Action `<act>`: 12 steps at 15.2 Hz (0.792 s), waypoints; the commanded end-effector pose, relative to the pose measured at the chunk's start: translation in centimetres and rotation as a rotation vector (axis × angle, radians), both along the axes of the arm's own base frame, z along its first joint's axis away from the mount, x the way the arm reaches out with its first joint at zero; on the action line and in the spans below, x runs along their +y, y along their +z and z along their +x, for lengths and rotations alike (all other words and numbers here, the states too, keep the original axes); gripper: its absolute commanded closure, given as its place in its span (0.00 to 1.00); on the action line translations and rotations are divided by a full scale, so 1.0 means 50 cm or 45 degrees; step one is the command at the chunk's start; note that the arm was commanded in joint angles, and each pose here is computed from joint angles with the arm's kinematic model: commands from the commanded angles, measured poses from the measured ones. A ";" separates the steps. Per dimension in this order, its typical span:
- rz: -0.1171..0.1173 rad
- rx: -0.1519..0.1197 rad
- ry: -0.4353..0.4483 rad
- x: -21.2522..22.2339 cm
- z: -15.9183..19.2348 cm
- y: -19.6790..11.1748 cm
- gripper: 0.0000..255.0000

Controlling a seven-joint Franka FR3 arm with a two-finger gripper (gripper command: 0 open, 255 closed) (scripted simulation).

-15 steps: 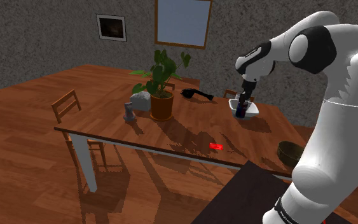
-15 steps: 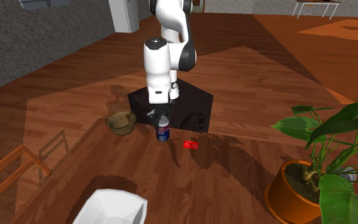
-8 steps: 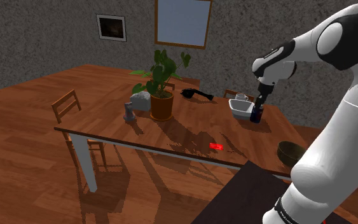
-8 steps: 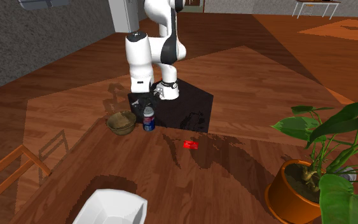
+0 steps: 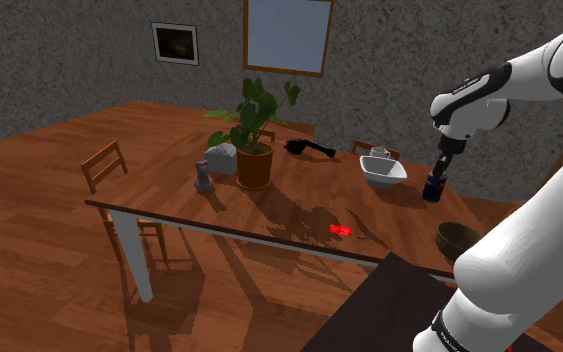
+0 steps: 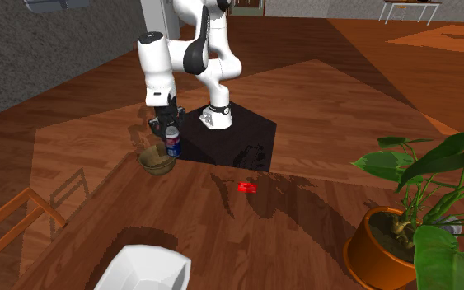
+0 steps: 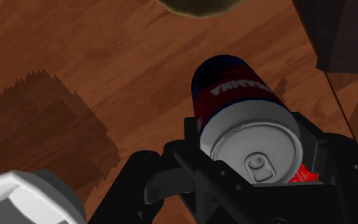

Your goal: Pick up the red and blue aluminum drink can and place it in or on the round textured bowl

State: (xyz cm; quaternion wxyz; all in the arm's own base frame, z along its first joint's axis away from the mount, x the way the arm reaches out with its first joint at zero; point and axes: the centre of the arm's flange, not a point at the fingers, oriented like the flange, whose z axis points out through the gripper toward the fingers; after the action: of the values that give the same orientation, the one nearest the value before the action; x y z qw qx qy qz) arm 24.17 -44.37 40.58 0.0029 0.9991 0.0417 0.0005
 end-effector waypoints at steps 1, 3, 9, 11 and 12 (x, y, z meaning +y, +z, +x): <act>0.000 0.000 0.002 -0.004 -0.053 0.003 1.00; 0.000 0.000 0.002 -0.011 -0.105 0.007 1.00; 0.000 0.000 0.002 -0.032 -0.262 0.019 1.00; 0.000 0.000 0.002 -0.039 -0.313 0.023 1.00; 0.000 0.000 0.002 -0.039 -0.313 0.013 1.00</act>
State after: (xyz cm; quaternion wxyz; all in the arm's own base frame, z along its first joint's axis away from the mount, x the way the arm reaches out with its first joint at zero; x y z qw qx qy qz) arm 9.04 -46.40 41.42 0.0029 0.9991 0.0417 0.0007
